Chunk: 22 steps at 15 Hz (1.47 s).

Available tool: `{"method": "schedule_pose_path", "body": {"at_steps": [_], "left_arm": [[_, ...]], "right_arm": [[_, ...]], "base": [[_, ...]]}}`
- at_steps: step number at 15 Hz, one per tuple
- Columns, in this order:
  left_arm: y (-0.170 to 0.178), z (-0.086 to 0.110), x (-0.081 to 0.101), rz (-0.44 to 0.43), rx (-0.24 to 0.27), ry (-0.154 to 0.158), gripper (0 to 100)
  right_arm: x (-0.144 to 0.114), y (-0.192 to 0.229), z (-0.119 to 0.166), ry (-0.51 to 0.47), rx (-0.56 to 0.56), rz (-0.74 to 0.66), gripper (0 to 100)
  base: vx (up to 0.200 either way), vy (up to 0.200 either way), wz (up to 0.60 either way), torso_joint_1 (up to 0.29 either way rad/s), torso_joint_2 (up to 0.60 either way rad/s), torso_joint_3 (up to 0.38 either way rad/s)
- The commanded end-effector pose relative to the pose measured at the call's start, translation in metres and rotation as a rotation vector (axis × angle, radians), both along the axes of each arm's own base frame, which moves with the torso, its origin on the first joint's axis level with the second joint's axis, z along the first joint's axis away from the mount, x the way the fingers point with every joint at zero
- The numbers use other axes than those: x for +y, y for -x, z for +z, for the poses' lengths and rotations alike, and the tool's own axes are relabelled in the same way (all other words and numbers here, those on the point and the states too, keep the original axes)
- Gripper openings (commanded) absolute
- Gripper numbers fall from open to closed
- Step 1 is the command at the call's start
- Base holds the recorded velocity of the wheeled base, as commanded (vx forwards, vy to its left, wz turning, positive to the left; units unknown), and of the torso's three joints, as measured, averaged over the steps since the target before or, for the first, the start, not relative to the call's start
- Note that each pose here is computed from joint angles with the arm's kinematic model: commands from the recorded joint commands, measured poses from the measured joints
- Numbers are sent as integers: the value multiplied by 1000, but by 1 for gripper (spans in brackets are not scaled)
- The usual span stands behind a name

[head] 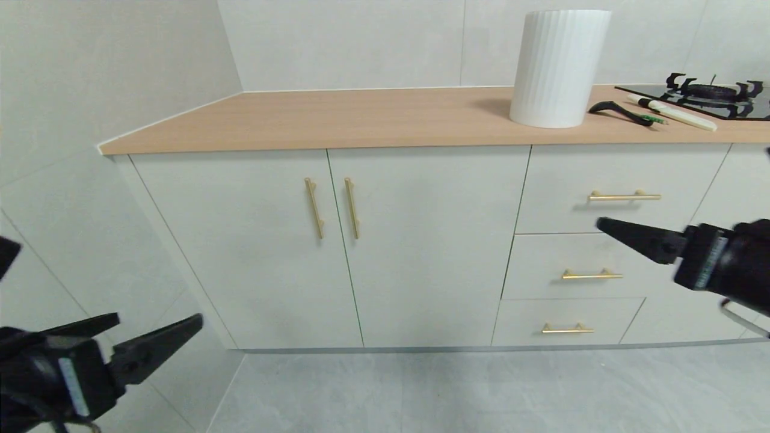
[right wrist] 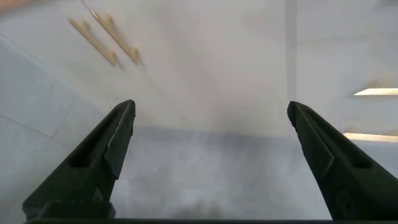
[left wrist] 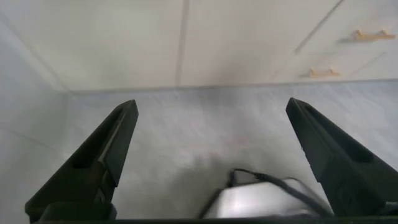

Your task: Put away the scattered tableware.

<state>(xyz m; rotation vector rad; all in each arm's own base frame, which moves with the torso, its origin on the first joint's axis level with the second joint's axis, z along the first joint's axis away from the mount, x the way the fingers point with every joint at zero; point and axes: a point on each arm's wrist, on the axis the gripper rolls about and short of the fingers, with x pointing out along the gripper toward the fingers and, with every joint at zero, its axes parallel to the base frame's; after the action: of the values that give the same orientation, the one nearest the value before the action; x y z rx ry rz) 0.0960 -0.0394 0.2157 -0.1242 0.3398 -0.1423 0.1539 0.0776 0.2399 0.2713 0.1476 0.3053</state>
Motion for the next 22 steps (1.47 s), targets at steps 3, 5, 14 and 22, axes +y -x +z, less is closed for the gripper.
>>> {"method": "schedule_pose_path", "body": {"at_steps": [3,5,14,22], "left_arm": [[87,-7,43,111,-325,-1,100],[112,-19,50,140,-406,-34,100],[136,-65,51,394,-471,-110,100],[120,-135,45,366,-368,-260,100]], "right_arm": [[-73,126,-24,148,-252,-205,100],[-83,158,-35,218,-292,-311,100],[-83,210,-94,319,-319,-593,100],[-79,177,-158,304,-197,-400,100]], "base": [[0,0,0,0,0,0],[0,0,0,0,0,0],[0,0,0,0,0,0],[0,0,0,0,0,0]]}}
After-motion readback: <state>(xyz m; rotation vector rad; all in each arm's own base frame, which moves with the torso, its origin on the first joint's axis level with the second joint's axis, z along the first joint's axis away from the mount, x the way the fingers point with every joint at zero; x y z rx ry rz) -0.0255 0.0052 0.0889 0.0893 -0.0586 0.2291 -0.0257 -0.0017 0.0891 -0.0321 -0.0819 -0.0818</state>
